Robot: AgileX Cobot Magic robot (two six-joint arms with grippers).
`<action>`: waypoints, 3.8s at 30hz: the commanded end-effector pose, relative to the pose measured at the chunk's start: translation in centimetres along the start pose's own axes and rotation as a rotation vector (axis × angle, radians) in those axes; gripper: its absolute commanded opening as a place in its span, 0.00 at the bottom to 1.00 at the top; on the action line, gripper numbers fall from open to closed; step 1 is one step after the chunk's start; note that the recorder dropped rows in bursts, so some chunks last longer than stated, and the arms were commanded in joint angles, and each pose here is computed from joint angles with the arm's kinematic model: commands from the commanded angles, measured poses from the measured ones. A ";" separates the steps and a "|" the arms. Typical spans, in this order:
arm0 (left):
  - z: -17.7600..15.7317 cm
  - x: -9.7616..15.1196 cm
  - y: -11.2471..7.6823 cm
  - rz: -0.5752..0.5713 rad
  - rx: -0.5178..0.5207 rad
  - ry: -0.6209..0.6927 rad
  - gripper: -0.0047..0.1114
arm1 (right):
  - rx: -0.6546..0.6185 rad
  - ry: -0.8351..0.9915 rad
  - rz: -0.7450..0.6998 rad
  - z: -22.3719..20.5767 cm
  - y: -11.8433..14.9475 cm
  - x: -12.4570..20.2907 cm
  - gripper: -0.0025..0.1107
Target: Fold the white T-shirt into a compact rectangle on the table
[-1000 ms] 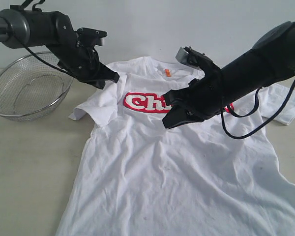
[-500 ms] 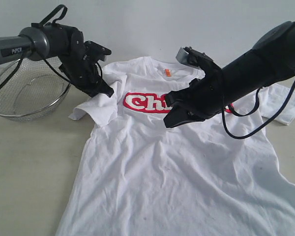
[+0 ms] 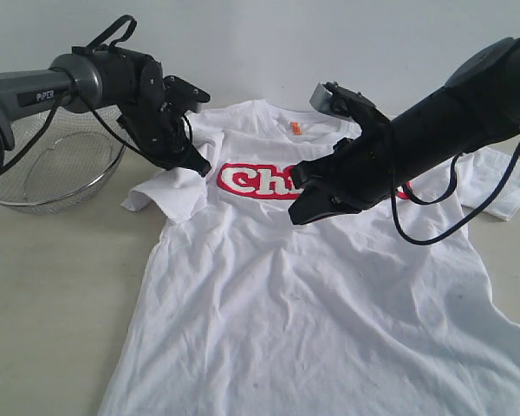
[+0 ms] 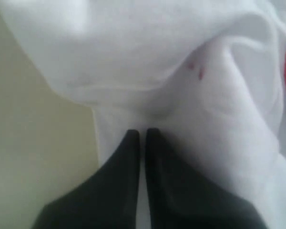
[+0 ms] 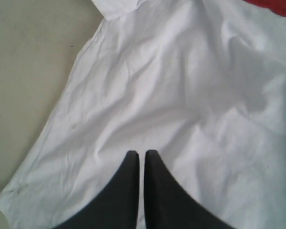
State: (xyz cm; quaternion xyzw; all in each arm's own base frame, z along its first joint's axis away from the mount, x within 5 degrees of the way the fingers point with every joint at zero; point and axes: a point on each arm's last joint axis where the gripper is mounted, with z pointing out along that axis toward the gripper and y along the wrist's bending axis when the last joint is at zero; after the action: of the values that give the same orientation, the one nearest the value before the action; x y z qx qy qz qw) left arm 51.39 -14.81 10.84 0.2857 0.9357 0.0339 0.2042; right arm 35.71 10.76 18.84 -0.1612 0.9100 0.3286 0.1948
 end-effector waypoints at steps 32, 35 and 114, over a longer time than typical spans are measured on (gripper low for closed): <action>-5.0 -3.4 1.6 -0.157 0.098 -0.076 0.08 | 0.007 -0.008 -0.007 -0.4 0.1 -0.1 0.02; -7.2 -3.8 0.6 -0.172 0.217 -0.083 0.08 | 0.033 -0.004 0.036 -1.1 -0.9 0.0 0.02; -15.8 26.5 -18.2 -0.238 0.467 0.236 0.08 | 0.319 0.185 0.056 -1.7 2.8 15.2 0.02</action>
State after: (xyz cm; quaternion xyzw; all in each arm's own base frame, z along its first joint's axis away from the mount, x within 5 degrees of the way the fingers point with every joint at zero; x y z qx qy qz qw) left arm 15.56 -14.60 11.95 0.2098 0.9627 -0.1705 0.0098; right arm 20.53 9.14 14.23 -0.1294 0.9702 0.1720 0.1116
